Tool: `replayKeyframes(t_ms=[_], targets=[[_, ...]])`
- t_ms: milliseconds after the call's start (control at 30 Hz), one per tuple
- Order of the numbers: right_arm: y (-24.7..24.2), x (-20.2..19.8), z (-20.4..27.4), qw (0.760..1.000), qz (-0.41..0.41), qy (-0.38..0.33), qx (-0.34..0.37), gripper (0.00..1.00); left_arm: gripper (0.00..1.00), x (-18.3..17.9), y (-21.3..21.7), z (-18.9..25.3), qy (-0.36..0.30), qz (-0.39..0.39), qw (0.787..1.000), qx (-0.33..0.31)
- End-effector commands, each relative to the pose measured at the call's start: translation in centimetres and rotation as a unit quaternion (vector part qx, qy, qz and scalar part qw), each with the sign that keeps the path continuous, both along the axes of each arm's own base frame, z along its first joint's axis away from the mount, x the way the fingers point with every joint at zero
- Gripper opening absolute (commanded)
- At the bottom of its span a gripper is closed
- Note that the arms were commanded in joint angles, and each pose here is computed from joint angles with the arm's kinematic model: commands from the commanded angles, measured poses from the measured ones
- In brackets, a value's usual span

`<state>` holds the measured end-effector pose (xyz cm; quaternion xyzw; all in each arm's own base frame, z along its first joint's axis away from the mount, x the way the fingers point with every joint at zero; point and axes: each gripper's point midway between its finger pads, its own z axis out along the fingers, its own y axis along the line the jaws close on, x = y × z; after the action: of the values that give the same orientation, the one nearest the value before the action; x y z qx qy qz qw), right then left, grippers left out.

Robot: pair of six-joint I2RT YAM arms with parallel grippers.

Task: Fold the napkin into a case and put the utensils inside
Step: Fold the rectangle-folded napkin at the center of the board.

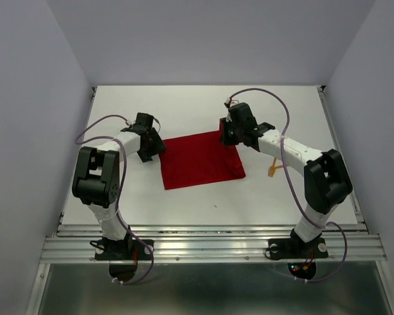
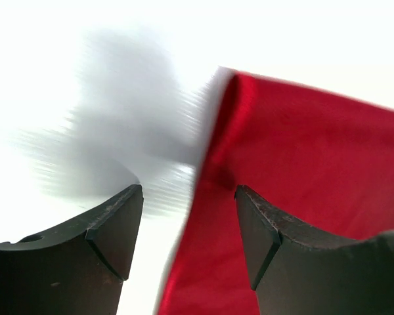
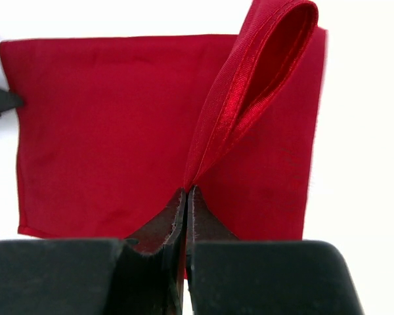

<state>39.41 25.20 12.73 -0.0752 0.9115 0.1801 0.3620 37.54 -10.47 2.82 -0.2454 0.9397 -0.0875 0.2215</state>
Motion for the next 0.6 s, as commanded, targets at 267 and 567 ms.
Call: replayKeyframes(t_ms=[267, 567], targets=[[6.5, -0.1, 1.8, 0.998, 0.056, -0.029, 0.017, 0.01, 0.69, -0.8, 1.1, -0.9, 0.009, 0.005, 1.0, -0.025], [10.4, -1.3, 1.7, 0.995, 0.092, -0.028, 0.023, 0.01, 0.69, -1.4, -0.7, -2.3, 0.021, -0.014, 0.999, -0.045]])
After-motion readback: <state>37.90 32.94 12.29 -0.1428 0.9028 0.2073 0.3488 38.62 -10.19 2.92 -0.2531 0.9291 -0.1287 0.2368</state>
